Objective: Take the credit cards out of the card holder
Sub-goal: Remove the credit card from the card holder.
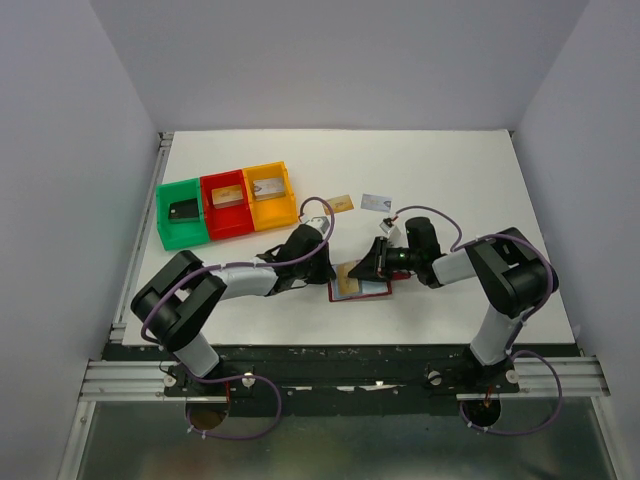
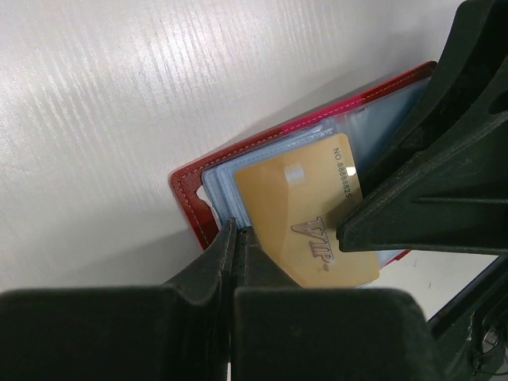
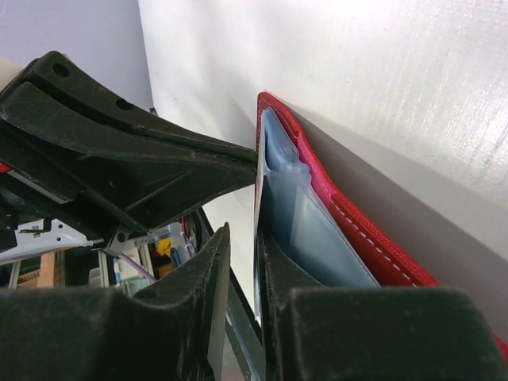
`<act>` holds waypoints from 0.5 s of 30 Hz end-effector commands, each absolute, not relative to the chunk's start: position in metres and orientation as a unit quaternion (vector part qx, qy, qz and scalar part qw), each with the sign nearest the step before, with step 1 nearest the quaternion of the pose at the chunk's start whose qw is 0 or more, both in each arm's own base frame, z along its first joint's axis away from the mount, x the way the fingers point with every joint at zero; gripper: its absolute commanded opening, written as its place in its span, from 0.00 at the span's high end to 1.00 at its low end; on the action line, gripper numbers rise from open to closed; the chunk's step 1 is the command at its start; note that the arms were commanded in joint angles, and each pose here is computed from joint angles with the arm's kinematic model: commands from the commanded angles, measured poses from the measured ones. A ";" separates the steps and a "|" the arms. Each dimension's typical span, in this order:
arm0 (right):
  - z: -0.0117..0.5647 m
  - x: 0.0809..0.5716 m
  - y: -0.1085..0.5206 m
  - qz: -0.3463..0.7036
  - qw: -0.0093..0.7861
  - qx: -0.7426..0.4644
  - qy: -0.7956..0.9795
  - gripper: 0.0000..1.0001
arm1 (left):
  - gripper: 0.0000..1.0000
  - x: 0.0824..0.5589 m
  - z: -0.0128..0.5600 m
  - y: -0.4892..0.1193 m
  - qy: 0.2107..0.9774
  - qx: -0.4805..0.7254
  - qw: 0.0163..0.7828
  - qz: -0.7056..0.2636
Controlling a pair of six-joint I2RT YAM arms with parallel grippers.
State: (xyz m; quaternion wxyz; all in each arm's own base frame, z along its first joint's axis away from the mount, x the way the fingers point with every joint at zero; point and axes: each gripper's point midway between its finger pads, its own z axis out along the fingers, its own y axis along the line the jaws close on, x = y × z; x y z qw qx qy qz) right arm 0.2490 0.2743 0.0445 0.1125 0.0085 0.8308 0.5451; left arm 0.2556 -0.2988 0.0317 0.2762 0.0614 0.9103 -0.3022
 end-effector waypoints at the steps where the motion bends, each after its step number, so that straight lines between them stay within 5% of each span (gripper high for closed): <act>1: 0.051 0.248 0.284 0.565 0.105 -0.011 0.818 0.72 | 1.00 0.245 0.024 -0.306 0.913 0.078 0.254 -0.308; 9: 0.041 0.243 0.286 0.552 0.083 -0.017 0.830 0.64 | 1.00 0.244 0.028 -0.312 0.908 0.090 0.260 -0.317; 15: 0.042 0.241 0.280 0.531 0.091 -0.017 0.842 0.70 | 1.00 0.244 0.022 -0.306 0.917 0.081 0.254 -0.297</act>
